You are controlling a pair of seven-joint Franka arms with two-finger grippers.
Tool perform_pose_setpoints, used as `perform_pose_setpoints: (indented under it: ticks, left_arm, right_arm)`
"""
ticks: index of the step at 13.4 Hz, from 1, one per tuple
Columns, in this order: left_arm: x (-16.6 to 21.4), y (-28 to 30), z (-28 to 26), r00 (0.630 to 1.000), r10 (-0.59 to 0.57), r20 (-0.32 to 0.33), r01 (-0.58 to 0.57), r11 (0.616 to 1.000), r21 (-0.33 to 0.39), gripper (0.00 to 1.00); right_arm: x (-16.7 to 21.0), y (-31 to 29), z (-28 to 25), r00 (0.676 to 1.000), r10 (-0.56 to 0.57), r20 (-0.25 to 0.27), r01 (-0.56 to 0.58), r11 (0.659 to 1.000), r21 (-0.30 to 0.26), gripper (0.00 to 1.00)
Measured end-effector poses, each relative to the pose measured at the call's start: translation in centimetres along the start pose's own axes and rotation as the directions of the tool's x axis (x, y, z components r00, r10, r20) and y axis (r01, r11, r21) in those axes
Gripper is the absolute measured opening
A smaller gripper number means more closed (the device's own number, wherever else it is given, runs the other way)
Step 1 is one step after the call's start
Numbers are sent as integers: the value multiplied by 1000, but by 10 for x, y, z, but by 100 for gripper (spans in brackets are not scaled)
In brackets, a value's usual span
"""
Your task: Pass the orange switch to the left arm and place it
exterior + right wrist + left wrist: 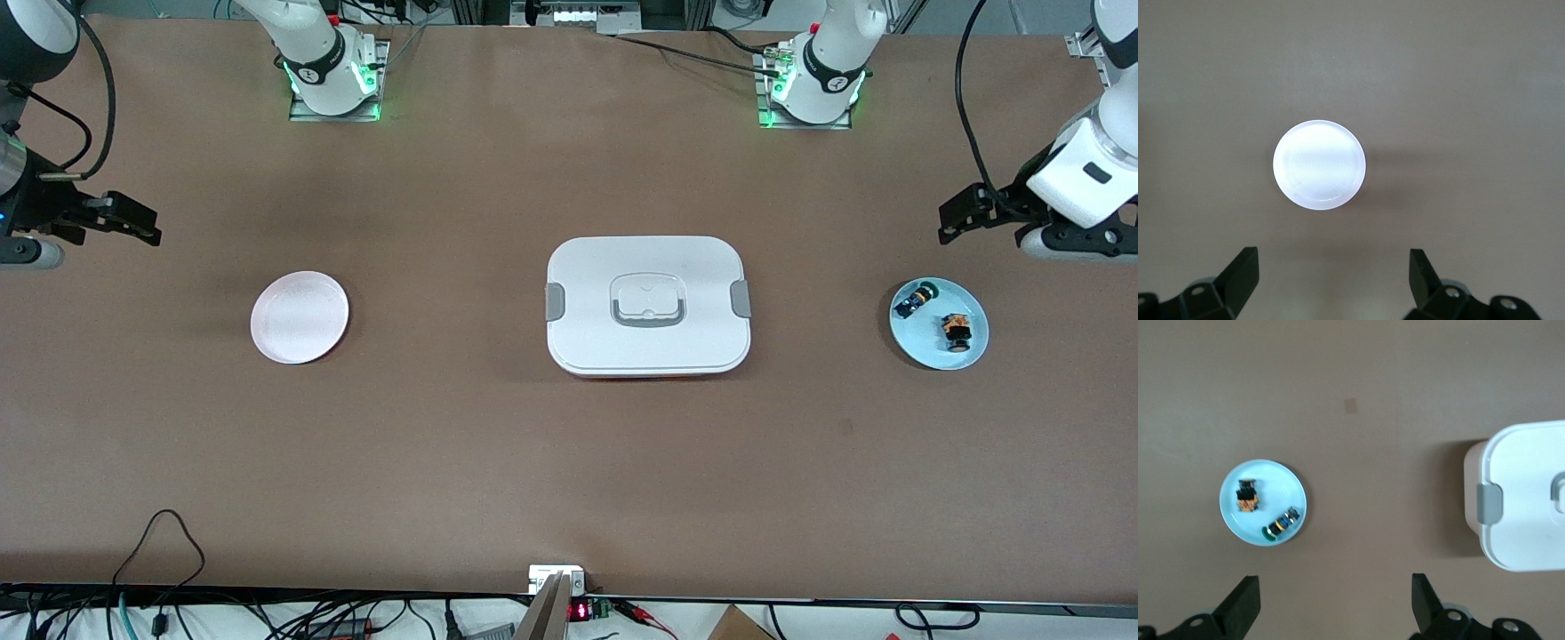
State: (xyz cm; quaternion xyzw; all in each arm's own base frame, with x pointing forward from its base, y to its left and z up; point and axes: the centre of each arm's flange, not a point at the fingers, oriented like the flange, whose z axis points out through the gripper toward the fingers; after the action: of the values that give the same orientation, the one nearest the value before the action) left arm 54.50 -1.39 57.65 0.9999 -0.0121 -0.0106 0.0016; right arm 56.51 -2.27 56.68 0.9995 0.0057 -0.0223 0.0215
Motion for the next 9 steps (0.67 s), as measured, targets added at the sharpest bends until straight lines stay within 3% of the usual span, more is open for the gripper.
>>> perform_pose_setpoints:
  ticks: [3, 6, 9]
  left_arm:
    - [-10, -4, 1, 999, -23, 46, 24, 1000, -20, 100]
    - [-10, -6, -1, 997, -53, 49, 55, 998, -23, 100]
    - [-10, -4, -7, 997, -66, 38, 67, 997, -23, 100]
  right_arm:
    - [-4, 0, -5, 1000, 3, -3, -3, 1000, 0, 100]
    - [-7, -4, -6, 1000, -3, 18, 3, 1000, 1, 100]
    - [-9, -6, -15, 1000, -2, 5, 2, 1000, 9, 100]
